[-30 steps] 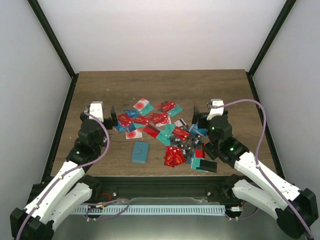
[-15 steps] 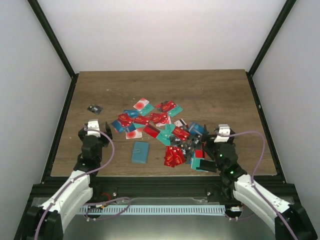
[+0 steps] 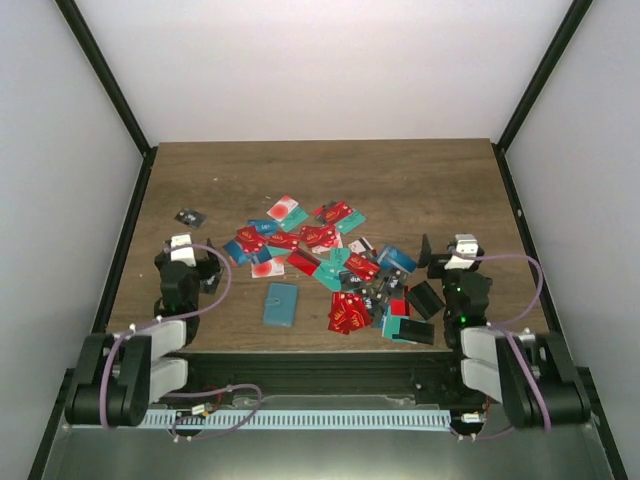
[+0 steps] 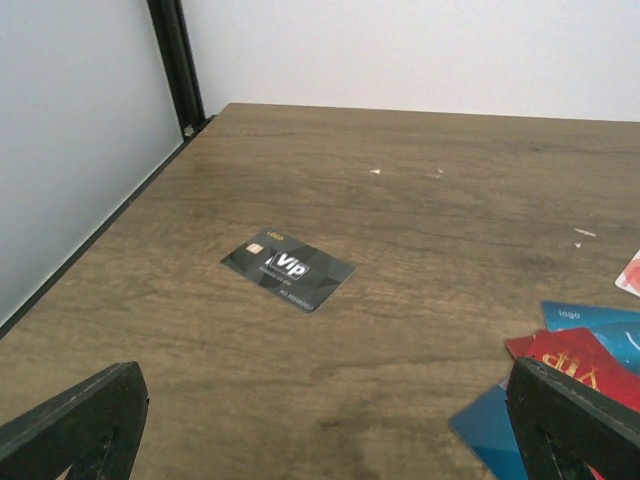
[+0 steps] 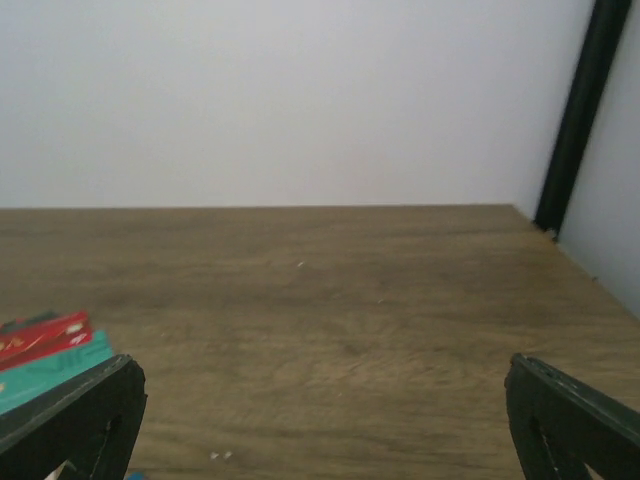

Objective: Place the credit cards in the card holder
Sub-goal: Reset both arms

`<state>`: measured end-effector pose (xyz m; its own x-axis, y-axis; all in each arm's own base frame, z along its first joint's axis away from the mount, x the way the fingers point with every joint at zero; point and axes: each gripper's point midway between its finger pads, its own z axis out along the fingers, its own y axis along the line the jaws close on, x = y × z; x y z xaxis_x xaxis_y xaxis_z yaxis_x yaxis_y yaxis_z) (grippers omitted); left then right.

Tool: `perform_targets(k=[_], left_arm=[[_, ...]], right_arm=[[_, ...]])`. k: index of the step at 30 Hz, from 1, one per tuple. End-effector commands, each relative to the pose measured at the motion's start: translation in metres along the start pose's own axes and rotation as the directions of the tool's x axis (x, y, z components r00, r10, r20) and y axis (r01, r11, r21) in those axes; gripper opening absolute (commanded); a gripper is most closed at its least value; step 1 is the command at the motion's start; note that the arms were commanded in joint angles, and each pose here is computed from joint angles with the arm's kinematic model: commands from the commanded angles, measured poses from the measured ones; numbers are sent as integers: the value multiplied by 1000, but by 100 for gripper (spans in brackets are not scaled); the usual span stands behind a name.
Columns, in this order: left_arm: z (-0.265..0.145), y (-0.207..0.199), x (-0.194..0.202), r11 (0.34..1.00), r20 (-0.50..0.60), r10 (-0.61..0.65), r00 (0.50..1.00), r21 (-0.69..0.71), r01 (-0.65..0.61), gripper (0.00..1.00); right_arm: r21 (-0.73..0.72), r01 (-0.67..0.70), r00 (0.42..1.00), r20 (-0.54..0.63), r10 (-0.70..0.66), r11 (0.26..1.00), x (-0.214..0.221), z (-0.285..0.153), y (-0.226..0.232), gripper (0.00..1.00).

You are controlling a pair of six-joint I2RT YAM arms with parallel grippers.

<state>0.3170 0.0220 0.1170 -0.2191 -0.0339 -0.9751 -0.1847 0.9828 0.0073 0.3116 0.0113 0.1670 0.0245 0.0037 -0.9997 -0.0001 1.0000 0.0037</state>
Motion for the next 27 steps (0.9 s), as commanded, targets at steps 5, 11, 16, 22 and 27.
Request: perform_targets(k=[5, 11, 16, 22, 27], left_arm=[[29, -3, -56, 992, 187, -88, 978, 103, 70, 100], [45, -1, -45, 990, 180, -89, 980, 124, 67, 100], [56, -10, -35, 988, 141, -63, 988, 150, 42, 100], [61, -10, -35, 992, 135, -51, 990, 117, 35, 100], [61, -13, -35, 993, 134, -39, 990, 115, 24, 100]], right_arm=[[-167, 28, 996, 90, -13, 985, -14, 23, 24, 100], [-219, 24, 1000, 15, -21, 975, 13, 39, 27, 100], [-204, -22, 997, -74, 7, 979, 23, 66, 20, 100], [-203, -21, 997, -72, 7, 979, 22, 64, 19, 100], [-198, -19, 998, -70, 6, 980, 22, 64, 19, 100]])
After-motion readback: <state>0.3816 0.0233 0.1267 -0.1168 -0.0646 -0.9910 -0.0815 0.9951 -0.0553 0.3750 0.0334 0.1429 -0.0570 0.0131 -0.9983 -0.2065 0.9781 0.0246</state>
